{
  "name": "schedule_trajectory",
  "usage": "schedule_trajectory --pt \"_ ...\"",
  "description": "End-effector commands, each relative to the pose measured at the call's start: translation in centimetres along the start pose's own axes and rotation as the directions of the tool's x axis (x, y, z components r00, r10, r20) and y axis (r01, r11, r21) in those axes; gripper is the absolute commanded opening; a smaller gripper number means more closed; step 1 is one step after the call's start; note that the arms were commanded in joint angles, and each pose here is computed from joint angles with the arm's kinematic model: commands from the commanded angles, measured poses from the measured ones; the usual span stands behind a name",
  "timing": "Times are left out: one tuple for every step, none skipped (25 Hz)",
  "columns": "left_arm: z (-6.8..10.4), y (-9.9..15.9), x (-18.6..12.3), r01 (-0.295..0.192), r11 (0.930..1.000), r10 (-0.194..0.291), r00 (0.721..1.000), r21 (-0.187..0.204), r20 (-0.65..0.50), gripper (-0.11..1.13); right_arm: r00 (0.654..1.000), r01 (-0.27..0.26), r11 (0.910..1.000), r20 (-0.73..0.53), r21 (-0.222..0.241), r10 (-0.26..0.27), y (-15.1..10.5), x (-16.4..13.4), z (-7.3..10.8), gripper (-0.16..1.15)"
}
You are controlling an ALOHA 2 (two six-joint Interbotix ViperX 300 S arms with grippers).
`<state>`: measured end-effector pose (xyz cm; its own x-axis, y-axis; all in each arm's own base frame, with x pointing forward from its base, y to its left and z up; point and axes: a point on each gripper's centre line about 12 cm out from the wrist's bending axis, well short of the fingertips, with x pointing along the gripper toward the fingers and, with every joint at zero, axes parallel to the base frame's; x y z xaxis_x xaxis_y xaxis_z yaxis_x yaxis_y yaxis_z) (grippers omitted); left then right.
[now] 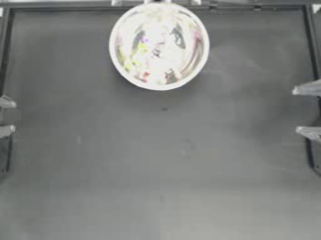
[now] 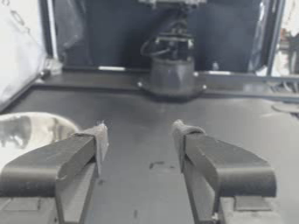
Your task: Put candies in bowl
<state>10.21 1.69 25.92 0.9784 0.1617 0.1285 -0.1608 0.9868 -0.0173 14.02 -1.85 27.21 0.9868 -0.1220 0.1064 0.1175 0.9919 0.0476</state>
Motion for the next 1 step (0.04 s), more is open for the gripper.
schedule_trajectory --pt "0.42 0.01 0.08 -0.002 1.0 0.002 1.0 -0.007 0.005 0.86 1.0 0.003 1.0 0.015 0.004 -0.003 -0.02 -0.1 0.48 0.99"
